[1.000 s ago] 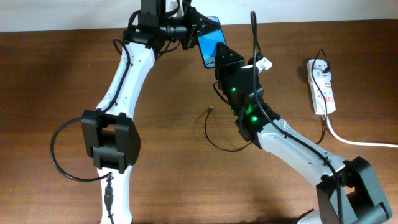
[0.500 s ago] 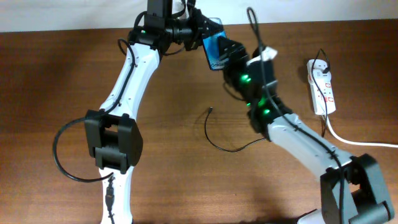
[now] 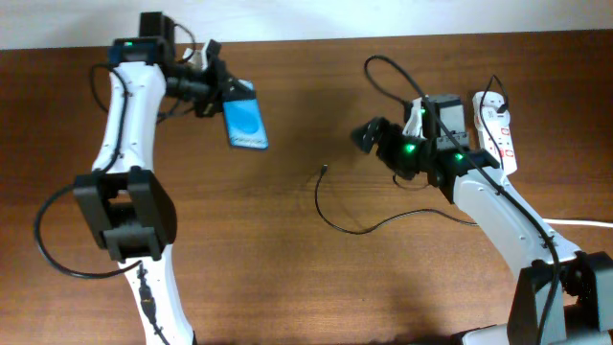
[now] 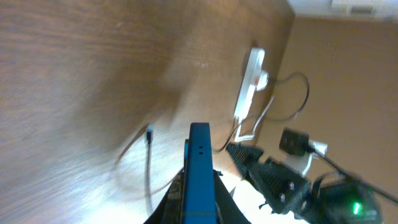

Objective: Plug charger to phone and switch on socket
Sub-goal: 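Open the right gripper and move it toward the black cable end, then lower the right gripper and grasp the USB-C cable plug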

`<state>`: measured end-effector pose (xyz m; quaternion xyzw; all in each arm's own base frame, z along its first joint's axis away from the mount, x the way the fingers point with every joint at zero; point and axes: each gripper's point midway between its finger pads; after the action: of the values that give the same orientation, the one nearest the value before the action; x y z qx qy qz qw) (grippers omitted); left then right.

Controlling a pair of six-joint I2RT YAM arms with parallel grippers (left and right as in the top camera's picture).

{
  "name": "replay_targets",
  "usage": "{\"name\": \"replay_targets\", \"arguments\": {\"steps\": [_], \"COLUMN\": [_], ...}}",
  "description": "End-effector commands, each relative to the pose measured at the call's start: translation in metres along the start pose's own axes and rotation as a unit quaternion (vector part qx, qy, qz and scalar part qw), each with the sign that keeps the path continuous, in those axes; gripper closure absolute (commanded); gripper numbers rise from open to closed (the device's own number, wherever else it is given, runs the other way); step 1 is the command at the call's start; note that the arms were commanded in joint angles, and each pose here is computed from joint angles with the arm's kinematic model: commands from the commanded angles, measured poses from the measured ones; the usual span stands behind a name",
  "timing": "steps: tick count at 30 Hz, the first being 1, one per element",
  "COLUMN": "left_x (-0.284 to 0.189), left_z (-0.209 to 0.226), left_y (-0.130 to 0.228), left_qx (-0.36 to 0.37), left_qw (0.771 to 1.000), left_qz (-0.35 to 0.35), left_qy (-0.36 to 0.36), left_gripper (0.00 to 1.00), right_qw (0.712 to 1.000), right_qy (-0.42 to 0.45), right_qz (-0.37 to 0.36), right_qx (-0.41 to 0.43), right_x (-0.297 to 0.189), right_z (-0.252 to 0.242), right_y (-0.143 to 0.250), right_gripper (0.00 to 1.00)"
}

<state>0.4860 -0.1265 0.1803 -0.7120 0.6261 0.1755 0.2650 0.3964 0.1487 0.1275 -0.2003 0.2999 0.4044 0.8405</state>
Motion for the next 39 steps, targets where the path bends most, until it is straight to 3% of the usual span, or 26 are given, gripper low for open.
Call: {"name": "replay_targets", "arguments": {"steps": [1,6,14,18,23,27,30,39], "left_x": [-0.03,-0.065,-0.112,-0.114,-0.095,-0.076,-0.069,-0.046], "left_z": [-0.026,-0.029,-0.054,-0.049,-0.016,0.032,0.032,0.051], "left_y": [0.008,0.009,-0.005,-0.007,-0.004,-0.012,-0.019,-0.016], "left_qx": [0.163,0.218,0.24,0.245,0.229,0.112,0.079,-0.018], "left_qw": [0.982,0.962,0.921,0.921,0.953,0.991,0.994,0.997], "left_qz": [-0.015,-0.06,-0.15,-0.154,-0.109,-0.065,-0.07,-0.057], "left_qy": [0.092,0.155,0.268,0.262,0.165,0.021,0.015,0.047], "left_gripper": [1.0,1.0,1.0,1.0,1.0,1.0,1.0,1.0], "right_qw": [0.992,0.981,0.968,0.952,0.95,0.947,0.945,0.947], "right_qy": [0.035,0.098,0.158,0.201,0.204,0.205,0.208,0.215], "right_qz": [-0.01,0.015,0.081,0.14,0.152,0.16,0.165,0.167], "right_qx": [-0.122,-0.166,-0.176,-0.182,-0.182,-0.19,-0.189,-0.172], "right_x": [-0.015,-0.021,0.01,0.029,0.035,0.04,0.044,0.047], "right_z": [0.028,0.039,0.036,0.027,0.024,0.025,0.023,0.017], "right_y": [0.003,0.018,0.011,0.012,0.019,0.029,0.033,0.035], "right_gripper": [0.05,0.05,0.05,0.02,0.02,0.03,0.11,0.12]}}
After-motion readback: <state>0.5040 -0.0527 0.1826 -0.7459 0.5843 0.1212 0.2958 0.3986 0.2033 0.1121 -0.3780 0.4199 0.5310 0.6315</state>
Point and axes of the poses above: each gripper's point midway between its finger pads, its own x axis out along the fingers, its own z axis along the line the jaws close on, y = z × x, and after that the axes turned 14 degrees about x, right-handed
